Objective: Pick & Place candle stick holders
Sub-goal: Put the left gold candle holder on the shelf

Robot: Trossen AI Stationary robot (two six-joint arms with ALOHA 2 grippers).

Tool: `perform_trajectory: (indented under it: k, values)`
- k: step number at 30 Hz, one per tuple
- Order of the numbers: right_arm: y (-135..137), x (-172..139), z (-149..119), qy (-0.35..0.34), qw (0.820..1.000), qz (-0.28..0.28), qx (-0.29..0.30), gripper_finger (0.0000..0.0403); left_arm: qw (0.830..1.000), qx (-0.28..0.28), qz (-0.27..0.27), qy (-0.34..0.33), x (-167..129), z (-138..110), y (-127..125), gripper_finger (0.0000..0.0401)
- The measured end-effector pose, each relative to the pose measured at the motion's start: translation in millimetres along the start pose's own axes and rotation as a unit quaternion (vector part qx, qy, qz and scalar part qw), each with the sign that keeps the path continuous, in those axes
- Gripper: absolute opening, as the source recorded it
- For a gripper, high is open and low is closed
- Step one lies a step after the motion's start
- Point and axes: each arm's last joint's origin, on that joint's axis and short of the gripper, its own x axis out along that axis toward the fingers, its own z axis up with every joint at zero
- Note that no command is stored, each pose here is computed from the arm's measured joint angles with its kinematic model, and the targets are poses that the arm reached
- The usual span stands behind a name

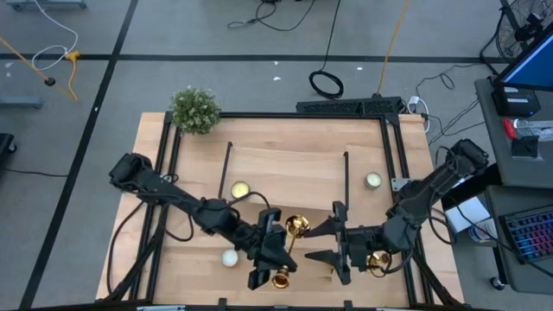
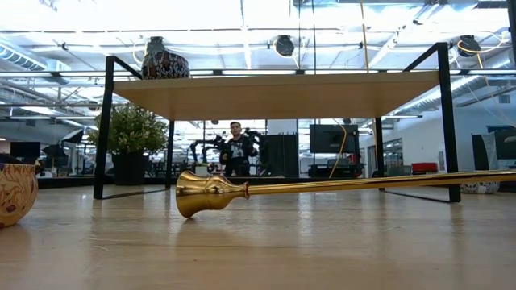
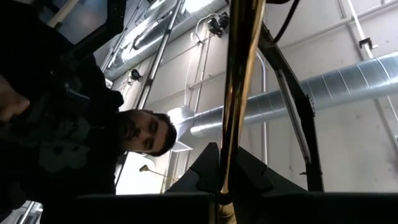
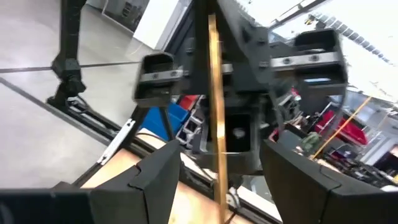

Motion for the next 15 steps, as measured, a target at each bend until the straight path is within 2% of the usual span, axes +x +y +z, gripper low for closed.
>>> perform_trajectory:
  k: [6, 15]
  values:
    - [-2.3, 4.6, -8.2, 0.021, 0.999, 0.012, 0.024, 0.0219, 1.000, 0.005, -0.001, -0.001, -1.2, 5.2, -6.0, 0.0014]
    - [-8.9, 21.1, -22.7, 0.035, 0.999, -0.001, 0.012, 0.0219, 1.000, 0.011, 0.000, 0.000, -2.5, 10.1, -12.0, 0.0014]
